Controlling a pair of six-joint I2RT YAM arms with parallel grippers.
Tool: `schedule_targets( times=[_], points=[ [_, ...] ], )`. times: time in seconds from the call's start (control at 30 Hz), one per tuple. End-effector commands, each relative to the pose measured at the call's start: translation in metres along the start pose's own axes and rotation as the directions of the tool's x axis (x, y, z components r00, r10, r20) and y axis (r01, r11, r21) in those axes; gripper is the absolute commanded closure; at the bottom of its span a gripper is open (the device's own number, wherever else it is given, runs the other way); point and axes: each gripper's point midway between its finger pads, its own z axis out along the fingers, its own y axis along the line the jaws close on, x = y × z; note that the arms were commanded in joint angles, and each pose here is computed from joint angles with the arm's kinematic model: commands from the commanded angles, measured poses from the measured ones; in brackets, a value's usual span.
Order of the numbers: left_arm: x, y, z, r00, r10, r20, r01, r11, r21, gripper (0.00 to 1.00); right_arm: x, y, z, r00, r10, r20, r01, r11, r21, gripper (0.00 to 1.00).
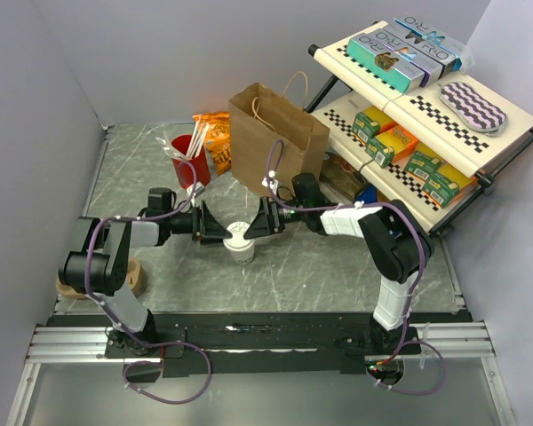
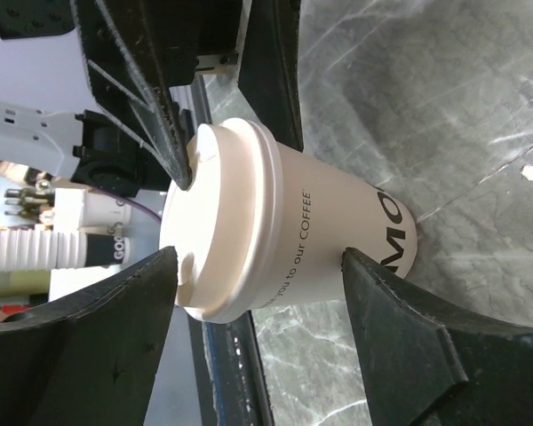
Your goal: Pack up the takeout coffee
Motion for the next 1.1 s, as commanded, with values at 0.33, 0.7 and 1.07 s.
schedule_targets(
  times=[0.33,0.7,1.07],
  points=[
    [-0.016,-0.021,0.004,0.992,0.072,0.101,-0.067,0.996,-0.052,0.3,-0.017,0.002,-0.009,0.998,0.061,0.013,-0.06,0.998,-0.026,0.16],
    [-0.017,0.027,0.01,0.996,-0.048,0.079,0.062,0.981,-0.184,0.34,-0.017,-0.025,-0.001,0.99,0.139,0.026,-0.141,0.985,0.097,0.23],
    [-0.019,0.018,0.008,0.997,0.012,0.079,0.002,0.985,-0.175,0.32,-0.013,-0.018,-0.006,0.994,0.107,0.029,-0.109,0.991,0.076,0.25]
  ],
)
